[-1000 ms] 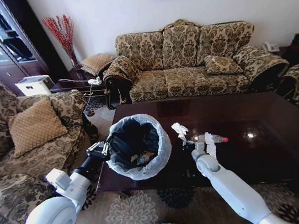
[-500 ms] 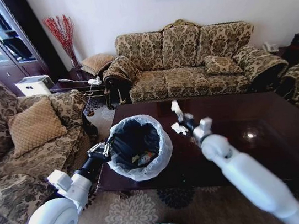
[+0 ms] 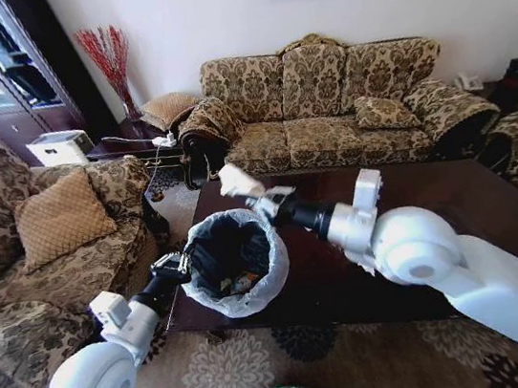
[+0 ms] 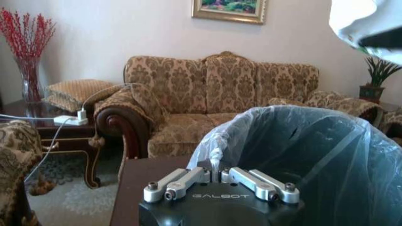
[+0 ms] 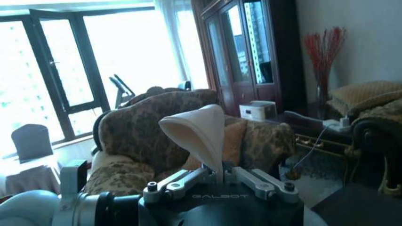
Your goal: Move to the front of the table and place the trash on the table into the trash bin.
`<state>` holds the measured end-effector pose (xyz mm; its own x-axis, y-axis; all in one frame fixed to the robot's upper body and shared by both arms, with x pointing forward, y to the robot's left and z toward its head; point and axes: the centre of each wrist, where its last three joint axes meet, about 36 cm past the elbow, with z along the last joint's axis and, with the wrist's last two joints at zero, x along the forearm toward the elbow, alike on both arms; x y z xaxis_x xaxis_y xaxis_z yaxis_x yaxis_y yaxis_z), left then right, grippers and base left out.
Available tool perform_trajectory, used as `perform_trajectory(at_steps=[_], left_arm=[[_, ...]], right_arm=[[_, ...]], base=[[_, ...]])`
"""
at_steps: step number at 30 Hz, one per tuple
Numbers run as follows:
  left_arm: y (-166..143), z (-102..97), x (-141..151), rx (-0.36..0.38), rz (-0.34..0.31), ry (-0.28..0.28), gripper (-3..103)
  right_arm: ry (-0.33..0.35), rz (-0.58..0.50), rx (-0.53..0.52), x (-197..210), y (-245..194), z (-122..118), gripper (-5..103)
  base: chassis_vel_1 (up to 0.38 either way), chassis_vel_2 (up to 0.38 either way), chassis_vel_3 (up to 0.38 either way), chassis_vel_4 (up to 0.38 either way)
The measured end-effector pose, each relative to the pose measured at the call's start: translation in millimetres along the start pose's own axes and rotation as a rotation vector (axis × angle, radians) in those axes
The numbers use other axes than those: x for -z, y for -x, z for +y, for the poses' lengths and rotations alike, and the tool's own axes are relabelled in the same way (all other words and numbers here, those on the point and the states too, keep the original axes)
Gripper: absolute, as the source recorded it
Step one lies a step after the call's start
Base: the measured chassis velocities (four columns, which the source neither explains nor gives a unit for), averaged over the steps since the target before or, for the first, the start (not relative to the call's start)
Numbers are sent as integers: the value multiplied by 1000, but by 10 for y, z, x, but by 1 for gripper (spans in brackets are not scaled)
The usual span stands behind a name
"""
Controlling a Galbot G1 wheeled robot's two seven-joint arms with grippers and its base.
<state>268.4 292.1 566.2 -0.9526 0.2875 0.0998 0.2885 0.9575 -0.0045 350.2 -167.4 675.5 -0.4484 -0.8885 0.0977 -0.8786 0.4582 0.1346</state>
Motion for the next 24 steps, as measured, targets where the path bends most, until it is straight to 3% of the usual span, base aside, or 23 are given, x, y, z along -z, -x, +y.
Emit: perform_trajectory(at_steps=[4, 8, 11, 17, 19, 22, 24], left_arm=[[-1, -1, -1, 1, 1, -2, 3], [0, 0, 2, 0, -1, -5, 3], [0, -1, 2, -1, -1, -8, 3], [5, -1, 13, -6, -8, -15, 3], [6, -1, 14, -7, -9, -16, 3], [10, -7, 12, -11, -12, -24, 3], [9, -7, 10, -10, -12, -26, 3]], right_arm=[[-9, 55, -6, -63, 24, 19, -3], [-32, 71, -44, -119, 106, -10, 18], [-34, 66, -52, -113, 141, -26, 24], [-24, 62, -61, -108, 157, -40, 50], [-23, 61, -61, -108, 157, -39, 50], [-25, 21, -85, -61, 158, -72, 67], [-25, -9, -121, -20, 155, -119, 73]], base=[[0, 0, 0, 0], [0, 0, 0, 0], [0, 0, 0, 0], [0, 0, 0, 0], [0, 0, 0, 0], [0, 0, 0, 0], [0, 0, 0, 0]])
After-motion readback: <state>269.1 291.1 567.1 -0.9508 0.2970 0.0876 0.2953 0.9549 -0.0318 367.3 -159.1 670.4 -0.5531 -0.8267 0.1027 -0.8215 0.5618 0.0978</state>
